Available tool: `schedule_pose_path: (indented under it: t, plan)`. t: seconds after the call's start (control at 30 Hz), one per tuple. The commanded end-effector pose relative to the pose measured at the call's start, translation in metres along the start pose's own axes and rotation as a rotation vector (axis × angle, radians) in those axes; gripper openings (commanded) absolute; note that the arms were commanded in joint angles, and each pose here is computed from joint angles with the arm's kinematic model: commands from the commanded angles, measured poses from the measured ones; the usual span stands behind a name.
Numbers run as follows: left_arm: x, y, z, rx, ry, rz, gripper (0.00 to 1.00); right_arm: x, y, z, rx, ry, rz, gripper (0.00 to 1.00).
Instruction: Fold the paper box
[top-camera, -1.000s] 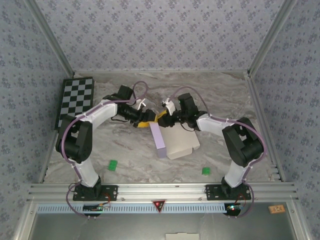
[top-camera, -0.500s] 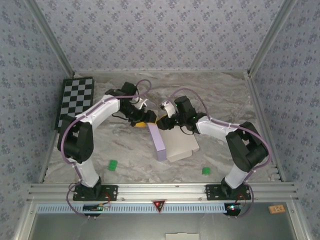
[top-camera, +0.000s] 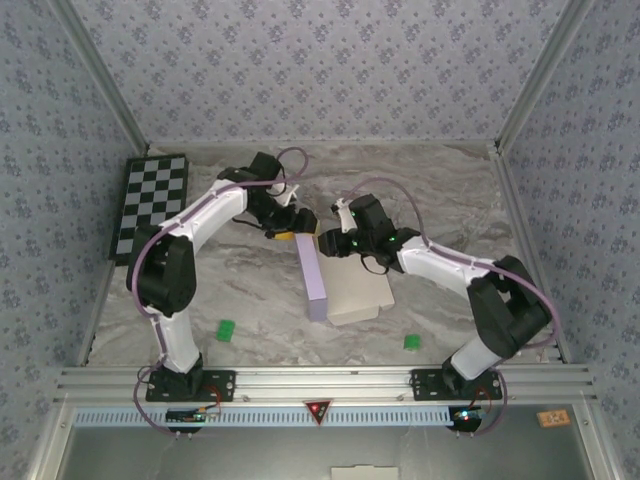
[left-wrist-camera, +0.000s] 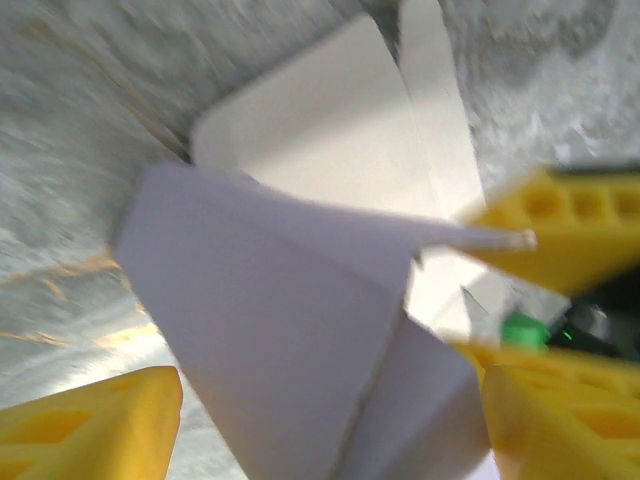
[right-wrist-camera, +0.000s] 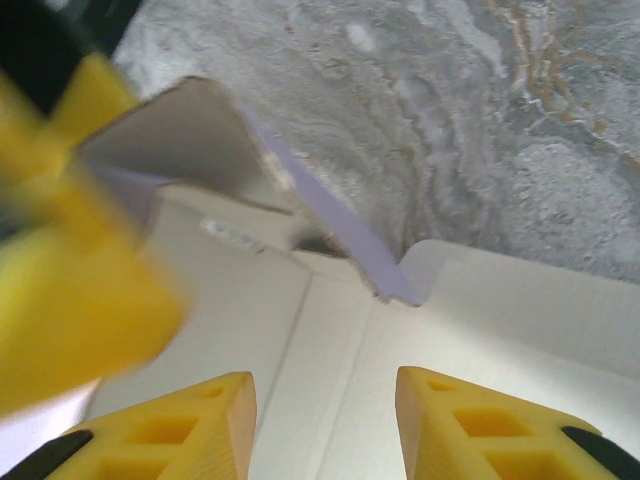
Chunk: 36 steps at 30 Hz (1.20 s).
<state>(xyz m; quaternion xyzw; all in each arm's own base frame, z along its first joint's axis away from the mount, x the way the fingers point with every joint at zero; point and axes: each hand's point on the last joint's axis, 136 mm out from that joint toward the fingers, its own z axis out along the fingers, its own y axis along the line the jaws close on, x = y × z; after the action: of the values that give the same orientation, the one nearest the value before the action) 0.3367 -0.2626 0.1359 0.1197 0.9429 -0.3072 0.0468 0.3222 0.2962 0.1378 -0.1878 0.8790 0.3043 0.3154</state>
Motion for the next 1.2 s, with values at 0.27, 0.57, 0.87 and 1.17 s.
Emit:
schedule_pose_path:
  t: [0.27, 0.57, 0.87, 1.17]
  plan:
    - [0.013, 0.005, -0.041, -0.307, -0.174, -0.09, 0.91, 0.013, -0.027, -0.055, 0.081, 0.002, 0.134, 0.41]
    - [0.054, -0.007, -0.015, -0.408, -0.144, -0.131, 0.94, 0.005, -0.046, -0.073, 0.104, -0.044, 0.163, 0.4]
    - [0.063, -0.017, 0.002, -0.453, -0.109, -0.05, 0.75, 0.003, -0.047, -0.071, 0.101, -0.041, 0.164, 0.4]
    - [0.049, -0.018, -0.011, -0.492, -0.059, 0.197, 0.59, -0.002, -0.05, -0.075, 0.107, -0.059, 0.165, 0.4]
